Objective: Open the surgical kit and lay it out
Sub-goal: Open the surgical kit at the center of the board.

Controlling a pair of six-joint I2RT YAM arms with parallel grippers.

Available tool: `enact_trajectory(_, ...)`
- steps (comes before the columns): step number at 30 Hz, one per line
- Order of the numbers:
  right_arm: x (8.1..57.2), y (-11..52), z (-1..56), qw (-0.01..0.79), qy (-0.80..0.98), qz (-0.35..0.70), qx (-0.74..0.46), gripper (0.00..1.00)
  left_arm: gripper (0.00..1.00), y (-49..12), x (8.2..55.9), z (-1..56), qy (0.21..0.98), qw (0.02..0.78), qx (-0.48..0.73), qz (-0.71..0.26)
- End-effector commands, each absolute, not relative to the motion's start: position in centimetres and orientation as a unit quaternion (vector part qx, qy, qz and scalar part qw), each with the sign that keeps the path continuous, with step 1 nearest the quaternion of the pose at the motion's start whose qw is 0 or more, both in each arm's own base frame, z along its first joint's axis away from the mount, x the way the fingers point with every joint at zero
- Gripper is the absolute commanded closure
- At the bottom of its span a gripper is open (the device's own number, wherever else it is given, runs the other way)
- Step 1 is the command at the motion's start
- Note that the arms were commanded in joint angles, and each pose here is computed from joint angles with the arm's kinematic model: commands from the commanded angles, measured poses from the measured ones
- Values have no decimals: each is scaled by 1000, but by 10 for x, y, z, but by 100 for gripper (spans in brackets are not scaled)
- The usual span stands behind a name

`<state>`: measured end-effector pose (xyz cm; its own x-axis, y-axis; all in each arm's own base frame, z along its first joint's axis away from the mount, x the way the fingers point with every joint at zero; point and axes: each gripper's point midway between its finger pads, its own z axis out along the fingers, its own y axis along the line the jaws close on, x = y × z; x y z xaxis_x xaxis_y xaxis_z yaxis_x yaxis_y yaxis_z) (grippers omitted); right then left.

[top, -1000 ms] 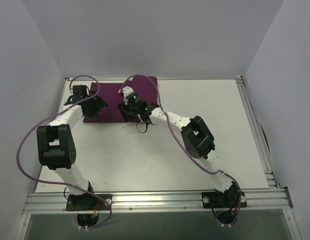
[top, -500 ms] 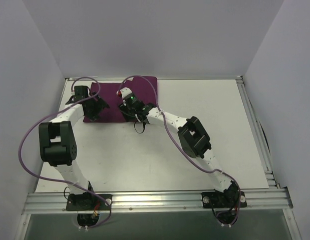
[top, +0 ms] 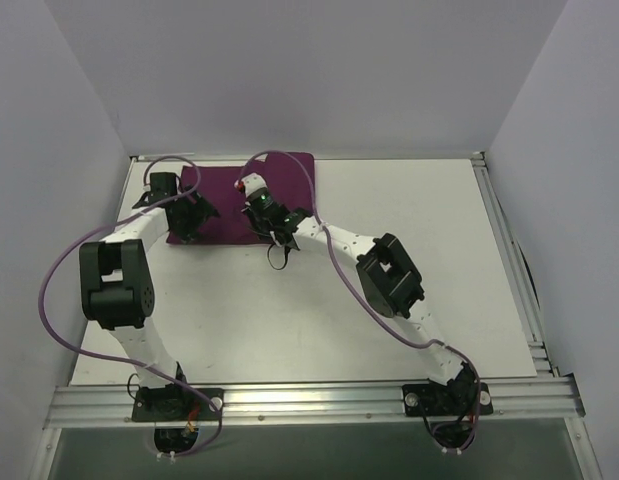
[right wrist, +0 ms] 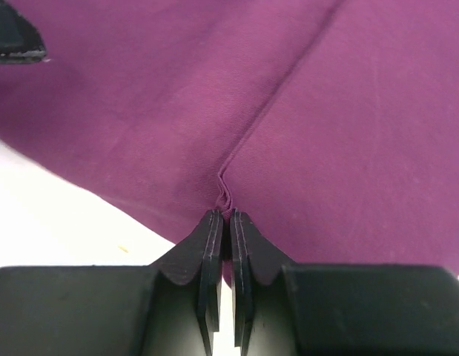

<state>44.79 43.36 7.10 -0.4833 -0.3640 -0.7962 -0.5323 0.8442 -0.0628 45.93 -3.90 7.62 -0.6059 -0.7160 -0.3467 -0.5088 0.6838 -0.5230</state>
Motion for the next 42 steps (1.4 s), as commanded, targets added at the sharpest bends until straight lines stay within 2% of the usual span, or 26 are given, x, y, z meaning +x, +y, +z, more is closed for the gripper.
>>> enact_trajectory(1, 462, 401, 123, 481, 852, 70, -193, 100, 16, -38, 475, 82, 870, 281, -354, -199)
enact_trajectory(3, 461, 382, 121, 479, 860, 61, -163, 100, 16, -38, 477, 78, 871, 277, -355, -198)
enact_trajectory(4, 469, 373, 142, 499, 853, 74, -137, 100, 16, -38, 478, 76, 871, 274, -355, -199)
enact_trajectory(6, 466, 352, 137, 490, 862, 76, -106, 100, 16, -39, 481, 73, 872, 270, -356, -199)
enact_trajectory(9, 472, 313, 163, 510, 855, 85, -39, 100, 16, -40, 485, 69, 872, 267, -356, -203)
enact_trajectory(18, 460, 208, 182, 523, 845, 90, 70, 100, 16, -67, 493, 49, 883, 242, -331, -229)
enact_trajectory(28, 457, 83, 140, 490, 854, 34, 168, 100, 16, -67, 496, 40, 887, 232, -330, -223)
enact_trajectory(35, 433, 20, 78, 437, 867, 32, 239, 100, 16, -90, 500, 38, 899, 222, -297, -231)
enact_trajectory(36, 431, 17, 67, 424, 871, 35, 246, 98, 16, -92, 501, 42, 900, 226, -292, -231)
enact_trajectory(38, 426, 14, 53, 404, 879, 41, 252, 86, 16, -93, 502, 50, 900, 236, -285, -229)
enact_trajectory(39, 426, 15, 47, 397, 883, 45, 248, 72, 16, -95, 502, 55, 901, 242, -278, -228)
enact_trajectory(41, 426, 19, 46, 395, 885, 53, 240, 56, 16, -94, 502, 69, 900, 255, -274, -225)
enact_trajectory(42, 426, 19, 48, 396, 885, 53, 237, 45, 16, -92, 501, 74, 900, 262, -270, -219)
